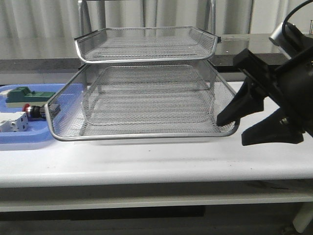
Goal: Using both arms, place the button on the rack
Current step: 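Pull the middle mesh tier out toward the robot with the right gripper, then release the tier and withdraw the right gripper upward, then lower the left gripper onto the red push button and grasp it, then lift the red push button and carry it over the pulled-out tier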
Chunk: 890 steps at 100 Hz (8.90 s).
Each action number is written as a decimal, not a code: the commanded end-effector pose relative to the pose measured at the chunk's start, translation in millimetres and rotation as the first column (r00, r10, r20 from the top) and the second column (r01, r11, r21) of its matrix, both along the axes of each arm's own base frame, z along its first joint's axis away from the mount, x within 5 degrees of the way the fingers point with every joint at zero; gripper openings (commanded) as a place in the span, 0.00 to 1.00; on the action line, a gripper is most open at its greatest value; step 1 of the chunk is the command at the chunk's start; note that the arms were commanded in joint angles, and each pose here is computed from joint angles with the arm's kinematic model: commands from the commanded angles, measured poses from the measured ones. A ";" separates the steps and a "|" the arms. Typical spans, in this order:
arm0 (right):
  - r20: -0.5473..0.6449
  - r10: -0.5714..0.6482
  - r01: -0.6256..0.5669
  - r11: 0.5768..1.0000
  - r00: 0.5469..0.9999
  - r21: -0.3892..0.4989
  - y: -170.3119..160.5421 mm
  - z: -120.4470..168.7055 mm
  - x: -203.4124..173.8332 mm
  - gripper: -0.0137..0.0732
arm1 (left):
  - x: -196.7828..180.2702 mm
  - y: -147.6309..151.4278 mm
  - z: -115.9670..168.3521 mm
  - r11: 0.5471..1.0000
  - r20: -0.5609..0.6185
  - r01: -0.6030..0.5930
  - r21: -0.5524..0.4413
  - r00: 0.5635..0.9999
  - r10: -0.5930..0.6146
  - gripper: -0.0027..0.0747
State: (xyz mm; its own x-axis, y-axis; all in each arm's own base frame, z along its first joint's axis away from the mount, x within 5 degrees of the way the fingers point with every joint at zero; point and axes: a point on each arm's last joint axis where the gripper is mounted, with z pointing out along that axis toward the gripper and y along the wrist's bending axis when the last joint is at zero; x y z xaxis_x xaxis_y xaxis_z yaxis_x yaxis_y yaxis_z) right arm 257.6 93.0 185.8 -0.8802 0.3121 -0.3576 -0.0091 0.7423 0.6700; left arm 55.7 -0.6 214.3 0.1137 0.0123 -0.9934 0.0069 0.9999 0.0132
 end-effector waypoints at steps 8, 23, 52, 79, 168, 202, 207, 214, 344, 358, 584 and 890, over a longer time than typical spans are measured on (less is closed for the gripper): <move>0.107 0.060 -0.060 0.998 0.992 0.004 1.3 23.9 -4.1 0.74 | -1.9 -0.7 -3.0 1.000 0.070 0.009 -0.009 0.997 -0.008 0.01; 0.199 0.096 -0.090 0.995 0.975 -0.038 -1.4 44.4 -13.8 0.74 | -1.9 -0.7 -3.0 1.000 0.070 0.009 -0.009 0.997 -0.008 0.01; 0.312 0.165 -0.113 0.977 0.936 -0.178 -12.5 80.4 -43.5 0.73 | -1.9 -0.7 -3.0 1.000 0.070 0.009 -0.009 0.997 -0.008 0.01; 0.284 0.152 -0.030 0.920 0.947 -0.390 -35.6 101.6 -72.4 0.73 | -1.9 -0.7 -3.0 1.000 0.070 0.009 -0.009 0.997 -0.008 0.01; 0.372 0.013 0.224 0.779 0.928 -0.586 -85.4 165.2 -175.4 0.61 | -1.9 -0.7 -3.0 1.000 0.070 0.009 -0.009 0.997 -0.008 0.01; 0.371 0.013 0.224 0.779 0.928 -0.586 -85.4 165.1 -175.5 0.07 | -1.9 -0.7 -3.0 1.000 0.070 0.009 -0.009 0.997 -0.008 0.01; 0.371 0.013 0.224 0.779 0.928 -0.586 -85.4 165.1 -175.5 0.09 | -1.9 -0.7 -3.0 1.000 0.070 0.009 -0.009 0.997 -0.008 0.01; 0.371 0.013 0.223 0.778 0.929 -0.587 -85.4 165.1 -175.5 0.08 | -1.9 -0.7 -3.0 1.000 0.070 0.009 -0.009 0.997 -0.008 0.01; 0.367 0.013 0.221 0.778 0.930 -0.588 -85.5 164.8 -175.8 0.08 | 0.6 0.5 53.7 0.996 0.002 0.005 -0.090 1.000 -0.005 0.01; 0.367 0.013 0.221 0.778 0.930 -0.588 -85.5 164.8 -175.8 0.08 | 19.7 0.6 90.0 0.996 -0.132 -0.010 -0.093 0.991 -0.003 0.01; 0.364 0.013 0.219 0.778 0.931 -0.589 -85.5 164.6 -176.0 0.08 | 339.4 -10.2 123.4 0.779 -0.833 0.526 0.342 0.553 -0.008 0.86; 0.360 0.013 0.217 0.777 0.933 -0.590 -85.6 164.3 -176.2 0.08 | 442.6 -45.8 39.1 0.662 -0.907 0.678 0.319 0.422 0.005 0.11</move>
